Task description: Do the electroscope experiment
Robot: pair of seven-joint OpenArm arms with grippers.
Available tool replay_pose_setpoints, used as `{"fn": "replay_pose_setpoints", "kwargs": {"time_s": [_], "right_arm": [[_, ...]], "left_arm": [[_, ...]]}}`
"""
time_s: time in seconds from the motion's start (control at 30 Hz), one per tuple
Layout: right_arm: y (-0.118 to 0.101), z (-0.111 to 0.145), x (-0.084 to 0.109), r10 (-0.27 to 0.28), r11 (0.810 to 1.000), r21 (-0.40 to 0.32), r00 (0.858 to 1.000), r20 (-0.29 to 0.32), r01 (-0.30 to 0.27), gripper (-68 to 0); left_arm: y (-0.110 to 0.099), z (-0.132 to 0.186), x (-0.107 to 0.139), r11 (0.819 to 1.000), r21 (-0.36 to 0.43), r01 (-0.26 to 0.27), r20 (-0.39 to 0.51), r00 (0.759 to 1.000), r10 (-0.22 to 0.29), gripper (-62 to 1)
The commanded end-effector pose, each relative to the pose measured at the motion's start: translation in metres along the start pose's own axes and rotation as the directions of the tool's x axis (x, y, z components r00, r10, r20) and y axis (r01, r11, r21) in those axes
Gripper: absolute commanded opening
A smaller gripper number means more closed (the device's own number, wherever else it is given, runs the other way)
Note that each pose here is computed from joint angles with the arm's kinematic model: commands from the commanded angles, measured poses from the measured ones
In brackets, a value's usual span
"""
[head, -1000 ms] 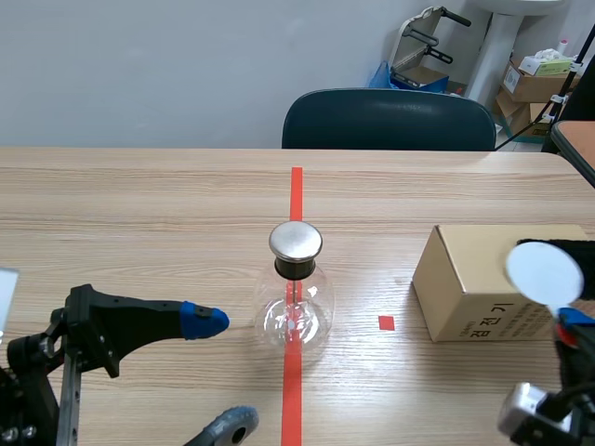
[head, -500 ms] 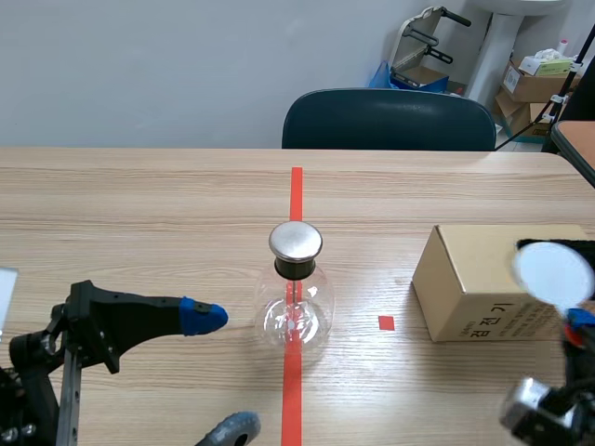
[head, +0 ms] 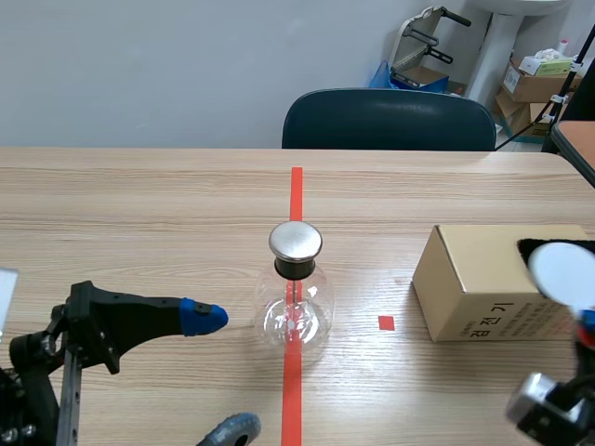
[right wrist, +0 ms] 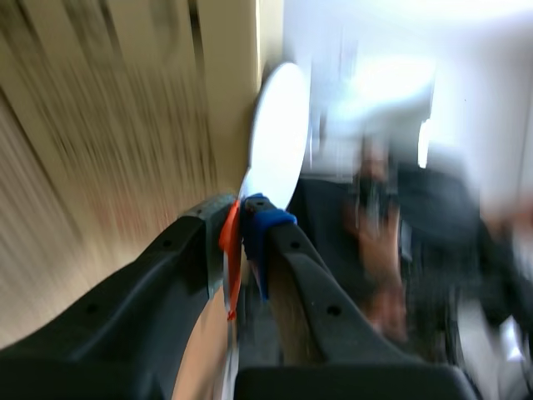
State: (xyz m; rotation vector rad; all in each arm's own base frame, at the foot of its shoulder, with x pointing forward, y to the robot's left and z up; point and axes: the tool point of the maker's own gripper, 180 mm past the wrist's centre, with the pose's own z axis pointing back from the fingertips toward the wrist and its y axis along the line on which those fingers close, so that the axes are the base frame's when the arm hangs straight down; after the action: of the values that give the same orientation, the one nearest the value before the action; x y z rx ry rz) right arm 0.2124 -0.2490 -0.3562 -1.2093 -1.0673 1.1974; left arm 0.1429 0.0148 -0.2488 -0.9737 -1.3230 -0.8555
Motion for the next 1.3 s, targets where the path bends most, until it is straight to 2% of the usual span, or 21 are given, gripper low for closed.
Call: {"fn": "replay_pose_setpoints", "kwargs": {"time_s": [0.0,0.07,0.1,0.17,0.23,0.3,0.37,0.43,0.5,0.53,0.6,0.67,0.73,0.8,0.83,0.9,0.97,1.03,1.13,1.2,1.27], "right_arm": [[-0.014,0.0,-0.025,0.034,0.998,-0.052,0.994,-0.101,-0.039,-65.6],[-0.015,0.002,-0.036,0.036,0.998,-0.053,0.988,-0.148,-0.044,-65.6],[-0.014,0.001,-0.031,0.042,0.997,-0.051,0.992,-0.12,-0.049,-65.6],[-0.013,0.0,-0.005,0.052,0.998,-0.048,0.998,0.024,-0.051,-65.6],[-0.011,0.004,0.024,0.062,0.997,-0.049,0.979,0.192,-0.053,-65.6],[-0.011,0.008,0.038,0.067,0.997,-0.049,0.959,0.277,-0.056,-65.6],[-0.012,0.006,0.029,0.061,0.997,-0.052,0.972,0.226,-0.051,-65.6],[-0.013,0.002,-0.003,0.046,0.998,-0.052,0.998,0.04,-0.044,-65.6],[-0.015,0.003,-0.035,0.035,0.998,-0.052,0.99,-0.14,-0.043,-65.6],[-0.015,0.005,-0.043,0.034,0.998,-0.051,0.983,-0.18,-0.044,-65.6],[-0.014,0.004,-0.038,0.044,0.998,-0.048,0.988,-0.147,-0.052,-65.6],[-0.012,0.002,-0.011,0.056,0.997,-0.045,0.998,0.002,-0.056,-65.6],[-0.011,0.004,0.017,0.062,0.997,-0.045,0.986,0.157,-0.056,-65.6],[-0.011,0.006,0.025,0.062,0.997,-0.046,0.978,0.201,-0.054,-65.6],[-0.011,0.005,0.02,0.059,0.998,-0.047,0.983,0.171,-0.051,-65.6],[-0.013,0.002,-0.008,0.046,0.998,-0.049,0.999,0.012,-0.045,-65.6],[-0.013,0.005,-0.038,0.036,0.998,-0.048,0.987,-0.155,-0.043,-65.6],[-0.014,0.007,-0.045,0.038,0.998,-0.045,0.981,-0.192,-0.047,-65.6],[-0.012,0.003,-0.015,0.059,0.997,-0.04,0.998,-0.018,-0.06,-65.6],[-0.01,0.004,0.012,0.067,0.997,-0.041,0.989,0.134,-0.062,-65.6],[-0.01,0.006,0.021,0.068,0.997,-0.041,0.98,0.185,-0.061,-65.6]], "left_arm": [[-0.002,-0.003,0.009,1.0,-0.006,-0.004,0.035,0.999,0.004,-14.2],[-0.002,-0.003,0.009,1.0,-0.006,-0.004,0.035,0.999,0.004,-14.2],[-0.002,-0.003,0.009,1.0,-0.006,-0.004,0.035,0.999,0.004,-14.2],[-0.002,-0.003,0.009,1.0,-0.006,-0.004,0.035,0.999,0.004,-14.2],[-0.002,-0.003,0.009,1.0,-0.006,-0.004,0.035,0.999,0.004,-14.2],[-0.002,-0.003,0.009,1.0,-0.006,-0.004,0.035,0.999,0.004,-14.2],[-0.002,-0.003,0.009,1.0,-0.006,-0.004,0.035,0.999,0.004,-14.2],[-0.002,-0.003,0.009,1.0,-0.006,-0.004,0.035,0.999,0.004,-14.4],[-0.002,-0.003,0.009,1.0,-0.006,-0.004,0.035,0.999,0.004,-14.4],[-0.002,-0.003,0.009,1.0,-0.006,-0.004,0.035,0.999,0.004,-14.4],[-0.002,-0.003,0.009,1.0,-0.006,-0.004,0.035,0.999,0.004,-14.4],[-0.002,-0.003,0.009,1.0,-0.006,-0.004,0.035,0.999,0.005,-14.4],[-0.002,-0.003,0.009,1.0,-0.006,-0.004,0.035,0.999,0.005,-14.4],[-0.002,-0.003,0.009,1.0,-0.006,-0.004,0.035,0.999,0.005,-14.4],[-0.002,-0.003,0.009,1.0,-0.006,-0.004,0.035,0.999,0.005,-14.4],[-0.002,-0.003,0.009,1.0,-0.006,-0.004,0.035,0.999,0.005,-14.4],[-0.002,-0.003,0.009,1.0,-0.006,-0.004,0.035,0.999,0.005,-14.4],[-0.002,-0.003,0.009,1.0,-0.006,-0.004,0.035,0.999,0.005,-14.4],[-0.002,-0.003,0.009,1.0,-0.006,-0.004,0.035,0.999,0.005,-14.4],[-0.002,-0.003,0.009,1.0,-0.006,-0.004,0.034,0.999,0.004,-14.4],[-0.002,-0.003,0.009,1.0,-0.006,-0.004,0.034,0.999,0.004,-14.4]]}}
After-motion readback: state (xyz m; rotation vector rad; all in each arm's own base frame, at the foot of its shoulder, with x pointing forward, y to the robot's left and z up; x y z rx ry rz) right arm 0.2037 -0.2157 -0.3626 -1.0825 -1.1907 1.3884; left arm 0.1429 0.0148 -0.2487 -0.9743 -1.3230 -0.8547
